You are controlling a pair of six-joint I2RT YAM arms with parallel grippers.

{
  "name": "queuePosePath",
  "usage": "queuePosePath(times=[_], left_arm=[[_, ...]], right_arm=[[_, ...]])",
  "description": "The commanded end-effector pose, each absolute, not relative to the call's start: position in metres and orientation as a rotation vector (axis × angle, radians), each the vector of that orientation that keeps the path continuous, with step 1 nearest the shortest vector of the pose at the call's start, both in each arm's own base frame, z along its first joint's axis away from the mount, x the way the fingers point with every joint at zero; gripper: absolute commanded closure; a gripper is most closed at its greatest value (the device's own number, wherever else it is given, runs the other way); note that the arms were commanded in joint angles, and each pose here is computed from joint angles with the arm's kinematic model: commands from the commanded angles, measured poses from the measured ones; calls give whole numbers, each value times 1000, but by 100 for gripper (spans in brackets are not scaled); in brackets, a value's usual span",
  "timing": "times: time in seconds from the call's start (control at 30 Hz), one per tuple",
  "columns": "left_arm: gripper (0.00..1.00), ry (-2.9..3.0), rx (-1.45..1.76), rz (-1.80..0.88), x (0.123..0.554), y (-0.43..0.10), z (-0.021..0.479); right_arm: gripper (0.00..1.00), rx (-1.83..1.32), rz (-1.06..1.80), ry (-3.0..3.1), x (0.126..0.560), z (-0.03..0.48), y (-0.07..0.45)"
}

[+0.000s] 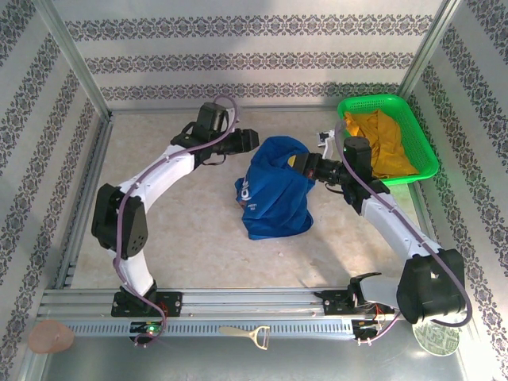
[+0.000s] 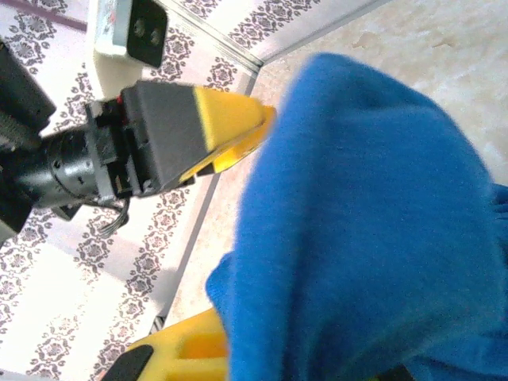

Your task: Fold the inside-out t-shirt

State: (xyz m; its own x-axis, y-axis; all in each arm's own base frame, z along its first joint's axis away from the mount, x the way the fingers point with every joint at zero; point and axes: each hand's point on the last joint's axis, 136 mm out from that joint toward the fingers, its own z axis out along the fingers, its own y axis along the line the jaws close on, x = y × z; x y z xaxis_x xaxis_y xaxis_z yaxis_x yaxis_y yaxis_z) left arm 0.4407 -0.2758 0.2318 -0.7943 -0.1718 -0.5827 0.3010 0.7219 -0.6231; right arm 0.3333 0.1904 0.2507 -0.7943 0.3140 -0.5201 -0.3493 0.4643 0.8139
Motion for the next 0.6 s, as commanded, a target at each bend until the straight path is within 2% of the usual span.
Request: queuePosePath(times=[0.0, 0.23, 0.57], left_arm=[[47, 2142, 205, -988, 417, -274, 287], [46, 2093, 446, -1147, 378, -332, 294], [46, 2143, 501, -1197, 380, -364, 258]], right_arm=[[100, -48, 1371, 2019, 337, 262, 190], [100, -40, 1363, 2020, 335, 261, 188], [100, -33, 1366, 2017, 331, 261, 188]])
